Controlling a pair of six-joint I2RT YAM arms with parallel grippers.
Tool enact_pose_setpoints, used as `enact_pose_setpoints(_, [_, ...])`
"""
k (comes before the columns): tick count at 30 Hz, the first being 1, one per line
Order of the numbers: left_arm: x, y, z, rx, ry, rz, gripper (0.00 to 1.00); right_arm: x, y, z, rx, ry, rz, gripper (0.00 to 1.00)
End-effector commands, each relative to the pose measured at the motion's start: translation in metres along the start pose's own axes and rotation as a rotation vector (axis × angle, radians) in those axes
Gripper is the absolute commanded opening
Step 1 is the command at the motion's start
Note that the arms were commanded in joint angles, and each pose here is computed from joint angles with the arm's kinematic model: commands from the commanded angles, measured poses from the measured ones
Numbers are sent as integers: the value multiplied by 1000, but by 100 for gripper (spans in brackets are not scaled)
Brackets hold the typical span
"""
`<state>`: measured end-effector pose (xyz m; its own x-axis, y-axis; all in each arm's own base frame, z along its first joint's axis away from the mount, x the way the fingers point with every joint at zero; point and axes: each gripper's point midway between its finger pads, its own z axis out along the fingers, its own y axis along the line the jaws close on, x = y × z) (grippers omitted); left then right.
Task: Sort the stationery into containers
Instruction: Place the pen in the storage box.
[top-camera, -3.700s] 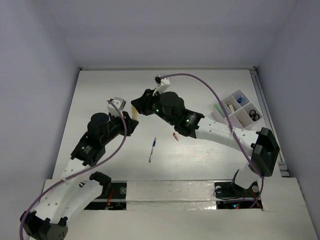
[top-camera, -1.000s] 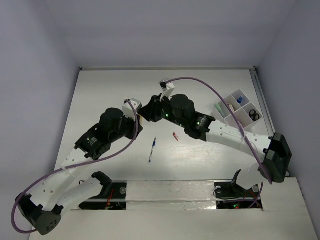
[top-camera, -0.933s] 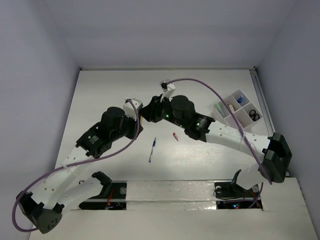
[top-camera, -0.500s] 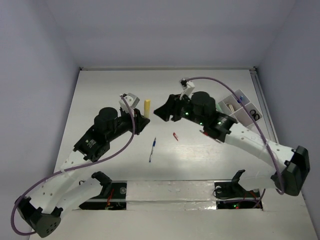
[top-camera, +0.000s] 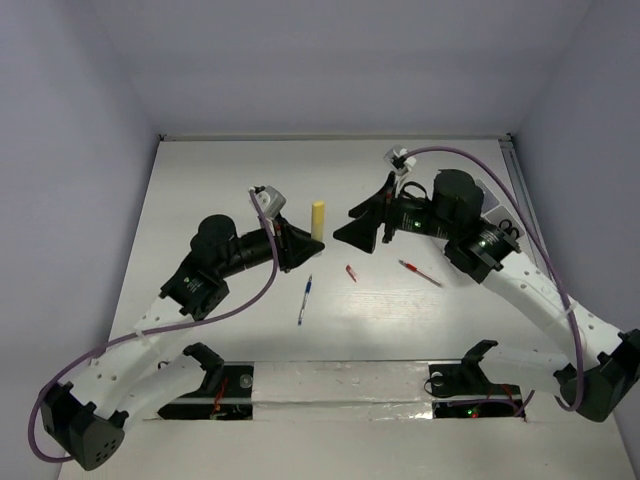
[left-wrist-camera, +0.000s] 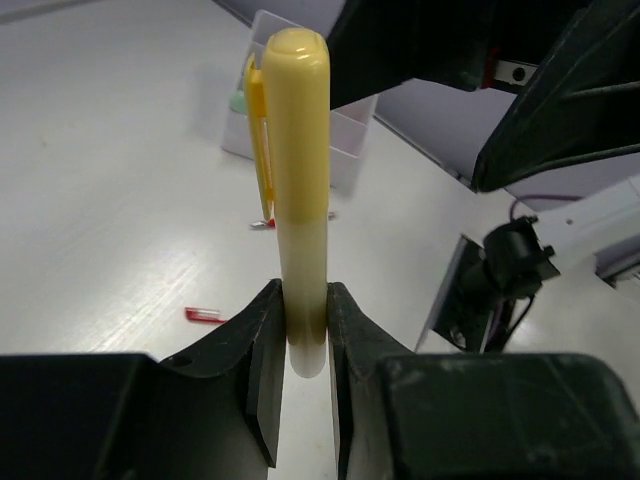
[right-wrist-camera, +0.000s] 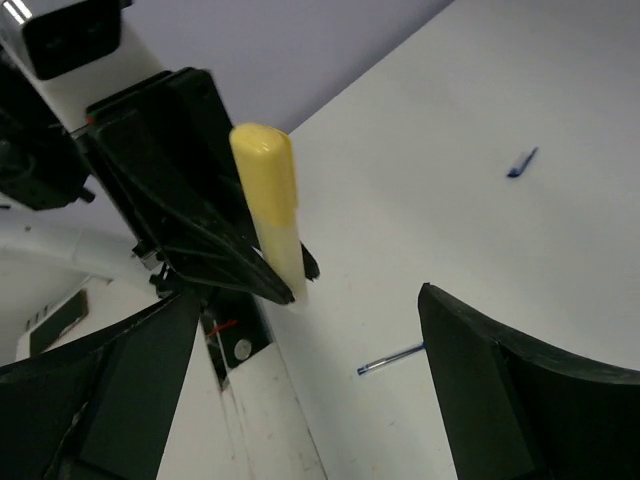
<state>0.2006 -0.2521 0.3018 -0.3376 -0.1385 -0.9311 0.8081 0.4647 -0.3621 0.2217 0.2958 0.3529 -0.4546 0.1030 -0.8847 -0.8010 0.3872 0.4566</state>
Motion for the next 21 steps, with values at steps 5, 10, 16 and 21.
enact_pose_setpoints(5, [-10,-43,2,251,-19,-11,0,-24,42,15,-269,-14,-121,97])
enact_pose_setpoints(10, [-7,-47,3,282,-3,-16,0,-24,37,31,-301,-1,-82,83])
enact_pose_setpoints(16, [-3,-44,2,280,5,-20,0,-21,35,39,-321,4,-41,33])
enact_pose_setpoints(21, [-5,-40,2,251,2,-15,0,-20,28,43,-279,8,-16,0])
